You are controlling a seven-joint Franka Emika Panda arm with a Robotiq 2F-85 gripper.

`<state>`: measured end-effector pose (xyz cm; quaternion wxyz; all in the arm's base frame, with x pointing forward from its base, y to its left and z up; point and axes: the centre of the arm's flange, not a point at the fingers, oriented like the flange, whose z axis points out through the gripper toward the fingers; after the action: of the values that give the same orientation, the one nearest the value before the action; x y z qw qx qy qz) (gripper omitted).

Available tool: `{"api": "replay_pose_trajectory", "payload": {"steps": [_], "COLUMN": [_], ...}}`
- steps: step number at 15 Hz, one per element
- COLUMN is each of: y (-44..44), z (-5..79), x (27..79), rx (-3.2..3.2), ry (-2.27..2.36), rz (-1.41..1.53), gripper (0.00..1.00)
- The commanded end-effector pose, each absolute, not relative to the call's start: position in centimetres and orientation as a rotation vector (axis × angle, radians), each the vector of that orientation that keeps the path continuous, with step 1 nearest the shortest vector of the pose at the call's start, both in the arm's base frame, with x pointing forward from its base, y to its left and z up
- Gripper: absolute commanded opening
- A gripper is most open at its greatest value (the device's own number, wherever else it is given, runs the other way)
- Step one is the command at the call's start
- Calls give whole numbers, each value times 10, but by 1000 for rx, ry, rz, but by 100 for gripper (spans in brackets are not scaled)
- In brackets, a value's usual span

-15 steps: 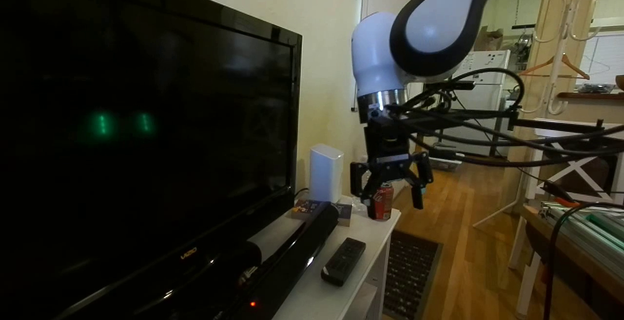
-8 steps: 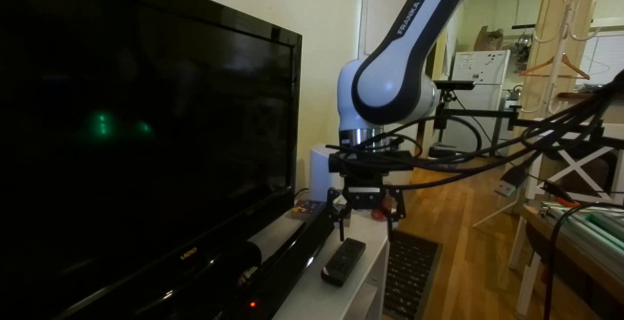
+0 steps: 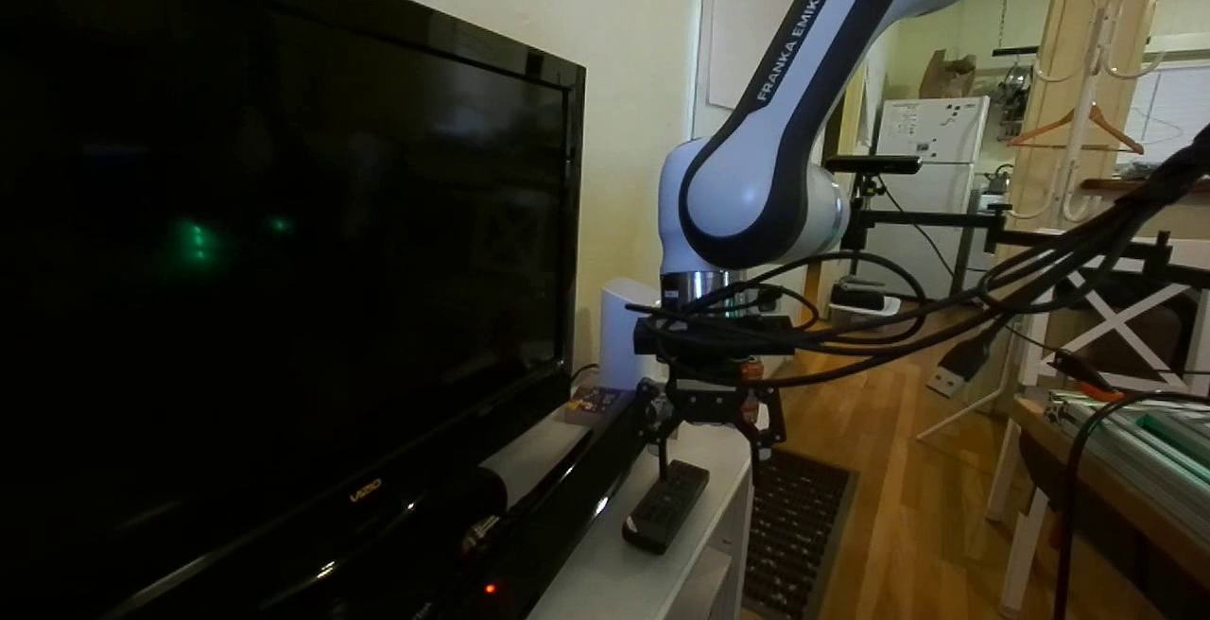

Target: Twist around the remote

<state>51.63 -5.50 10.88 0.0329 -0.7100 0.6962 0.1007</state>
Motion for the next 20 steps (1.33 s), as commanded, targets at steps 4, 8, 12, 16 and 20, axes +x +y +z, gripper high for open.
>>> {"api": "replay_pose_trajectory", "payload": {"steps": [4,8,12,16,20], "y": [-86,-103,-113,-111,-108], "z": [86,61,38,29,31], "x": [524,513,506,511,521], "rx": [-1964,-1828,-1734,-1742,-1749], "ry": [2315,2411,2475,2496,2489], "rz": [180,116,33,-40,-84], "gripper": [100,100,100,100,100]}}
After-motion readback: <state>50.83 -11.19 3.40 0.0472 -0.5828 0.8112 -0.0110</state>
